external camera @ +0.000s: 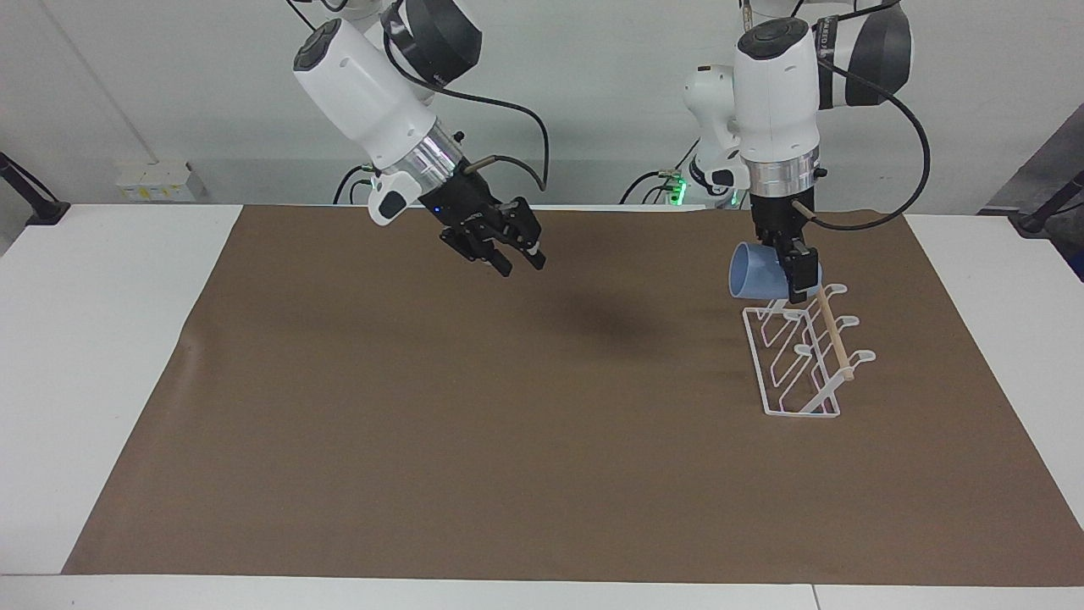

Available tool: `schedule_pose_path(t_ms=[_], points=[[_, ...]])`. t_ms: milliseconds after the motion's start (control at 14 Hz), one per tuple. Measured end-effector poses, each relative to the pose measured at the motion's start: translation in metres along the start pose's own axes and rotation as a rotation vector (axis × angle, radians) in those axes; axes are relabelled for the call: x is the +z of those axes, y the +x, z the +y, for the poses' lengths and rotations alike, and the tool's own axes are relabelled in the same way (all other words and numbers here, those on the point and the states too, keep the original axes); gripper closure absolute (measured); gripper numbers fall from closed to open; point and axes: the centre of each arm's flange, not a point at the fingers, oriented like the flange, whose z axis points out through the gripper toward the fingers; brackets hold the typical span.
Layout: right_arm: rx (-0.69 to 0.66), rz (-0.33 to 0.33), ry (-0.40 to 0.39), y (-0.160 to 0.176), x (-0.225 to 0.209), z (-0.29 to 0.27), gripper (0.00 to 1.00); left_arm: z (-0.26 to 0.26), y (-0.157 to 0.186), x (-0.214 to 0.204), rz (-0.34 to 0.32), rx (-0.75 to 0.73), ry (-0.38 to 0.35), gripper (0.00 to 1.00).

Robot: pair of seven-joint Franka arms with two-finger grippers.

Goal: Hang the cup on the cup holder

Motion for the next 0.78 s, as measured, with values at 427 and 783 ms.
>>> schedule_pose_path(t_ms=[427, 783], points=[[-0.314, -0.058, -0.364, -0.010, -0.054, 0.018, 0.38, -0.008, -0.020, 0.006, -0.158, 0.038, 0.072, 0.22], [-0.264, -0.067, -0.438, -0.008, -0.091, 0.049, 0.38, -0.001, -0.016, 0.035, -0.366, 0.147, 0.134, 0.22]])
